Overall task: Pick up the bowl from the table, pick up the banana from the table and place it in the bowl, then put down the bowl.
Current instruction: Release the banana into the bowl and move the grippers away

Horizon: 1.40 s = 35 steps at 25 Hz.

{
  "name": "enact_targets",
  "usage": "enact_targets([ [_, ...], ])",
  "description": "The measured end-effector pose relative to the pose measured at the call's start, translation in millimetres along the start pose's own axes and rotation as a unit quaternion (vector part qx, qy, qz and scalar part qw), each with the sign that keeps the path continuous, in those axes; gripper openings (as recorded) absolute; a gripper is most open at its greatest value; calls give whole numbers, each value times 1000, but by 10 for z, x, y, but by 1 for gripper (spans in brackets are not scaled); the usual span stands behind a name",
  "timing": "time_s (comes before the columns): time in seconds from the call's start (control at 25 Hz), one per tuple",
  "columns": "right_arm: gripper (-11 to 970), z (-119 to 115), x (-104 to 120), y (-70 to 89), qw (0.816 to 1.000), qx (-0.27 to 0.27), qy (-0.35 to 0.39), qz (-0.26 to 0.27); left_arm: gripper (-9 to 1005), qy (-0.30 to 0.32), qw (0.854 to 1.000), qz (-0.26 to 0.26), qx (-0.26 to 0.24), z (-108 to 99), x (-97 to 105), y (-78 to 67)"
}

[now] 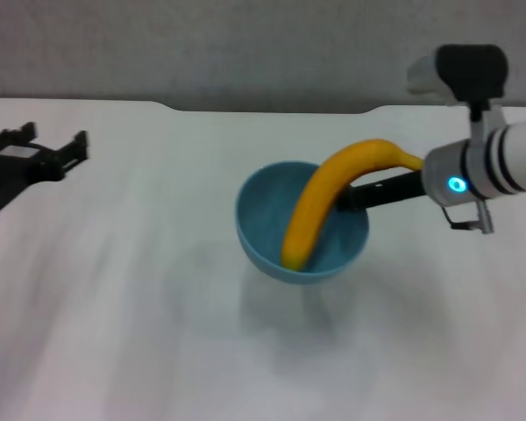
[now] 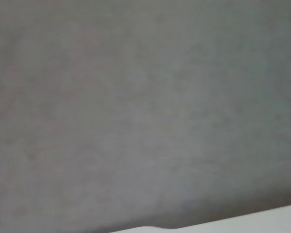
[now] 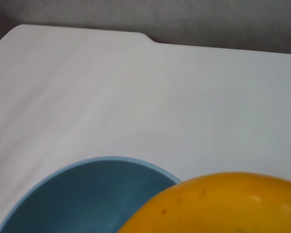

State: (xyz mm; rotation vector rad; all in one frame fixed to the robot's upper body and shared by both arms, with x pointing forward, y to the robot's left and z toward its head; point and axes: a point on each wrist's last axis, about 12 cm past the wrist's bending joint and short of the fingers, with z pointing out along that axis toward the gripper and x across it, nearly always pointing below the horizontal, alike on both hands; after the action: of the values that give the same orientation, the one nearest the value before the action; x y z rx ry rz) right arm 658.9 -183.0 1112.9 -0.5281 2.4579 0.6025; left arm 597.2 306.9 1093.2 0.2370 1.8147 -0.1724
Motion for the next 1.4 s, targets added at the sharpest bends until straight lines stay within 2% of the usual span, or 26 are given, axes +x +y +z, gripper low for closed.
enact_targets([
  [0.16, 34, 70, -55, 85, 1000, 0, 9, -12, 811, 3, 1000, -18, -16, -26, 50, 147],
  [0.36, 34, 134, 96, 60, 1000, 1, 23, 4, 805, -9, 999, -35, -15, -59, 64, 223],
  [0.48, 34, 188, 229, -22, 999, 23, 30, 10, 793, -7, 999, -39, -18, -66, 86, 230],
  [1.04, 76, 234, 389, -23, 998, 23, 52, 11, 765, 12, 998, -48, -25, -86, 210, 240],
  [1.16, 89, 246, 478, -35, 998, 23, 61, 15, 766, 9, 999, -47, -24, -88, 194, 245],
  [1.4, 114, 237, 513, -53, 998, 19, 57, 25, 766, 11, 998, -49, -30, -117, 221, 271],
])
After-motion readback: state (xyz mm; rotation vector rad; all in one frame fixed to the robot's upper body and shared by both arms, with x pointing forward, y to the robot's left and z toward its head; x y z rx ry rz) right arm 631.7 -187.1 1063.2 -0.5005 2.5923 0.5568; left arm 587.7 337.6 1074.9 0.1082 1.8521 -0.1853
